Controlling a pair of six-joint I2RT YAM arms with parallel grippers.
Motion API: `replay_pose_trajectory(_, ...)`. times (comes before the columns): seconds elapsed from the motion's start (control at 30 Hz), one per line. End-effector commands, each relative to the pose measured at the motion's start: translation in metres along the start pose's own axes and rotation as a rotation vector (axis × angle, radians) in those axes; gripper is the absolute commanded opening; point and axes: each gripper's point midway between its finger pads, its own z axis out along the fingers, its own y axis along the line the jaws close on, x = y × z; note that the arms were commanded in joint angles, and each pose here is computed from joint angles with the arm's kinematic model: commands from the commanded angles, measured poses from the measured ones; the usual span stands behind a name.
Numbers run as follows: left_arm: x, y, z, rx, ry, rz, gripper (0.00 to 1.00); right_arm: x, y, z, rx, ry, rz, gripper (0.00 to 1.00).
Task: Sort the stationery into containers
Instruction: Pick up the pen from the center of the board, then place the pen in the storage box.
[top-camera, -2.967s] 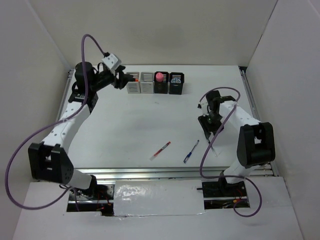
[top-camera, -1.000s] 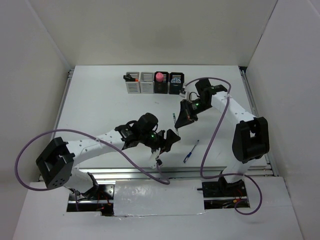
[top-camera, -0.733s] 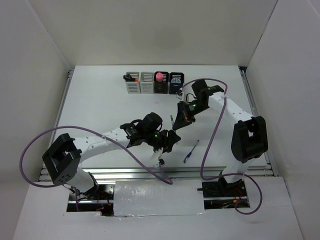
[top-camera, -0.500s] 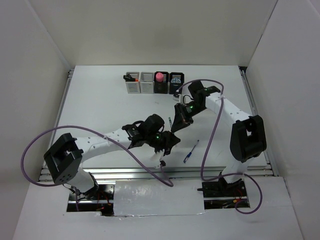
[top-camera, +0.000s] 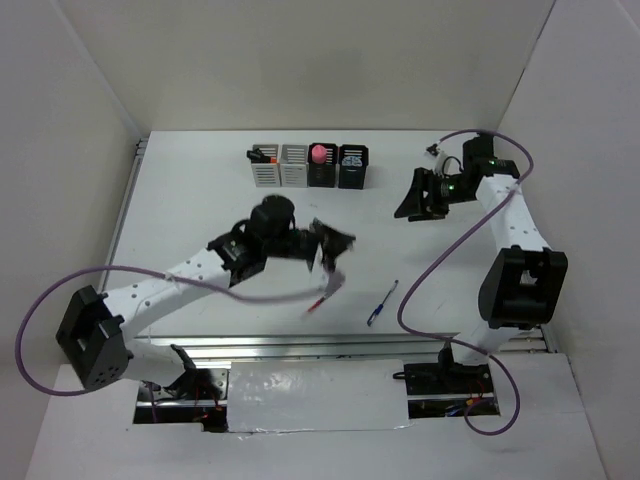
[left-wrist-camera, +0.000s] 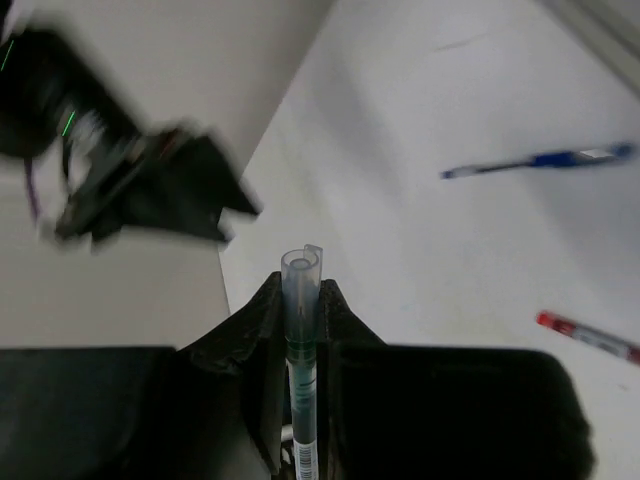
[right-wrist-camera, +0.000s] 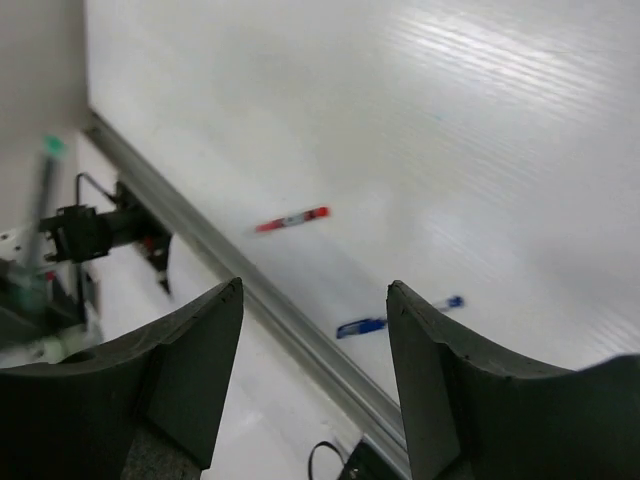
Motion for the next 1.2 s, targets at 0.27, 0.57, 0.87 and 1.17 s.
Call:
replay_pose_trajectory(0.27,0.189,0.265,-0.146,-0.937,-0.083,-0.845,0.00,0.008,-0.032,-0.029,0.143,-0.087,-0.078,0.63)
replay_pose_trajectory(0.57,0.310,0.263,-0.179,-1.120,-0.044,-0.956,0.00,0.015,-0.046,-0.027,0.180,-0.077,-0.060,0.61)
replay_pose_trajectory(0.87,0.351,0.240,-0.172,-1.200,-0.043,-1.026,0.03,0.024,-0.054,-0.020,0.178,-0.042,-0.030,0.60)
replay_pose_trajectory(1.17,0.379,0.223,-0.160,-1.250,0.005,-1.045,0.05,0.022,-0.055,-0.017,0.166,-0.031,-0.008,0.60)
